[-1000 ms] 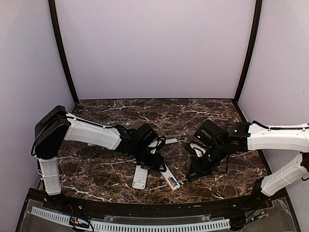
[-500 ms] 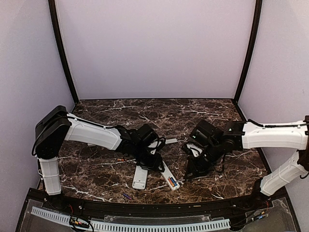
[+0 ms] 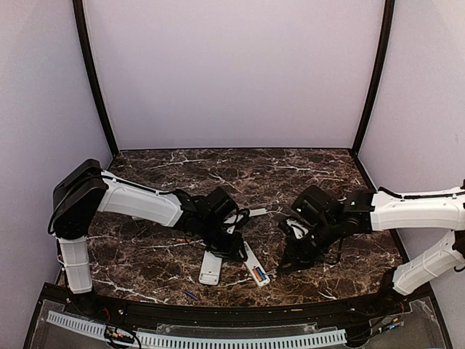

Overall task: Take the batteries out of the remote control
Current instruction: Adjust the remote control without the battery cover at the center of the board.

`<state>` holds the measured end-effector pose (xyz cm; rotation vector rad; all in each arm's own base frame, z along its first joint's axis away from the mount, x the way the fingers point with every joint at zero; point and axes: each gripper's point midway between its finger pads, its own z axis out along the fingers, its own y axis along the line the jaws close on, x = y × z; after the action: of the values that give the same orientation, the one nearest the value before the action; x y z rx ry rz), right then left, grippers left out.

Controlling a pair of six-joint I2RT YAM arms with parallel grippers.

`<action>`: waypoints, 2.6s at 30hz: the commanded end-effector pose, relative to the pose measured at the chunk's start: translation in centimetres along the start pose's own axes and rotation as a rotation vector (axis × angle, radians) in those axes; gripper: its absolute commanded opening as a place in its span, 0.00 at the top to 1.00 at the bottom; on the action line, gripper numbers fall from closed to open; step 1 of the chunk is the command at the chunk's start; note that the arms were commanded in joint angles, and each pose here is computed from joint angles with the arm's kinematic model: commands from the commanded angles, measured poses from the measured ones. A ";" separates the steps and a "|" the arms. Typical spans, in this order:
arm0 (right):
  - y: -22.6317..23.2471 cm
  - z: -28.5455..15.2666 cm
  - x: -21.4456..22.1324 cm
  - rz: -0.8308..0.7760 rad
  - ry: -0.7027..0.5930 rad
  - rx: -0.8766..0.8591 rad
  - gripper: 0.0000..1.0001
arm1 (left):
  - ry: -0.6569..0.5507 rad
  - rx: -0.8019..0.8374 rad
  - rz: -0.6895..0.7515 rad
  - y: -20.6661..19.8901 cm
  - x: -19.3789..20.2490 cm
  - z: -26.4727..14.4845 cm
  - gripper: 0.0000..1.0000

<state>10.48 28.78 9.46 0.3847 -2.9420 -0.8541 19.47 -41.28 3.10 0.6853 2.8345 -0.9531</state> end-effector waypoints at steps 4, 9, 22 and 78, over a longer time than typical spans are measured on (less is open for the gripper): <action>0.5 2.7 -0.2 0.028 -0.025 -0.149 1.00 | 0.046 -0.036 -0.028 1.7 1.5 0.9 0.77; 1.8 1.9 -0.6 0.033 -0.062 -0.277 1.00 | 0.051 -0.030 -0.033 1.7 1.6 1.1 0.79; 3.4 -0.8 -1.1 0.029 -0.132 -0.427 1.00 | 0.058 -0.031 -0.043 1.7 1.8 1.0 0.79; -0.9 -3.8 -6.3 0.090 -0.336 0.043 1.00 | -0.225 0.031 0.084 -2.1 -2.1 -10.5 0.43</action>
<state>17.51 30.73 12.09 0.2243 -3.1708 -1.0722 20.99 -38.93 12.59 0.6509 2.5882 -1.0457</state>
